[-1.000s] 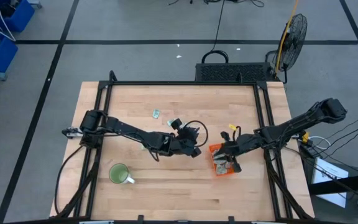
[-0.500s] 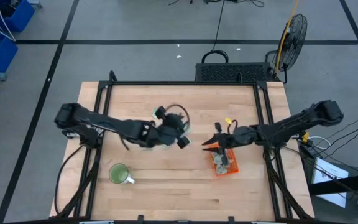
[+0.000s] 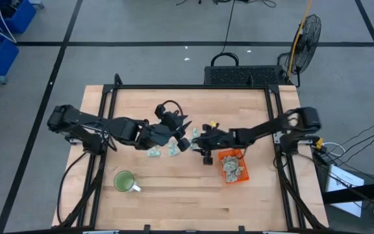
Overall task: Pick and place Stevia / Truvia into bins
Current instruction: Put the stevia packet into the orange basket
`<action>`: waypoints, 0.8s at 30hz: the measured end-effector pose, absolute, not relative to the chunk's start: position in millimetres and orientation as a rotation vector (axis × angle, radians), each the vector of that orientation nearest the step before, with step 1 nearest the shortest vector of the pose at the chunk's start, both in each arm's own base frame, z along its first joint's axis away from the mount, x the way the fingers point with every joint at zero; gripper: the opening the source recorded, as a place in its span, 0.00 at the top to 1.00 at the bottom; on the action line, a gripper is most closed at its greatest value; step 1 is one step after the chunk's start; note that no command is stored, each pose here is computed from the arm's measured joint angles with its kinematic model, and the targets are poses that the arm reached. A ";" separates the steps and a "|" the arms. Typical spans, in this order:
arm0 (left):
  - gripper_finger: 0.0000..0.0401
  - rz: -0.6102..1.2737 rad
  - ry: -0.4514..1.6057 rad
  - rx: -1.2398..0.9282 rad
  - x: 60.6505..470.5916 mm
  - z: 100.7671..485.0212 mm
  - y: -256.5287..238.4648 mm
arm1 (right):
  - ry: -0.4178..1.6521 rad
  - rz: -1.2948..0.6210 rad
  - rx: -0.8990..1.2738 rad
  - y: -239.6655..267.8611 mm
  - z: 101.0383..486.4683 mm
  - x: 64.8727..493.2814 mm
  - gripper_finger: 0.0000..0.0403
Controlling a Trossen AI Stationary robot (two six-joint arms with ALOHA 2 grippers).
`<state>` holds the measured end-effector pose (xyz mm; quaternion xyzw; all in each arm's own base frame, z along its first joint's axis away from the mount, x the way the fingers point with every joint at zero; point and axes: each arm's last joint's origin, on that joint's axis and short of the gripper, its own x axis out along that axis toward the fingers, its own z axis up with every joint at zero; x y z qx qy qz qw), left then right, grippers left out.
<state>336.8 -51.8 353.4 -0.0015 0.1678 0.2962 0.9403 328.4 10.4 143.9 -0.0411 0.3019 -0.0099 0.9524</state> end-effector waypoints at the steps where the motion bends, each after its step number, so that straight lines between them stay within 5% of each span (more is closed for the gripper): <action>1: 0.70 0.603 0.345 -0.002 337.5 352.5 -52.3 | 0.645 -0.029 -0.069 8.6 134.1 330.7 0.63; 15: 0.70 0.582 0.447 0.039 333.5 342.8 -53.9 | 0.757 -0.059 -0.049 2.0 97.1 336.2 0.68; 24: 0.70 0.578 0.447 0.039 333.5 342.7 -54.6 | 0.749 -0.051 -0.053 2.9 97.4 336.7 0.95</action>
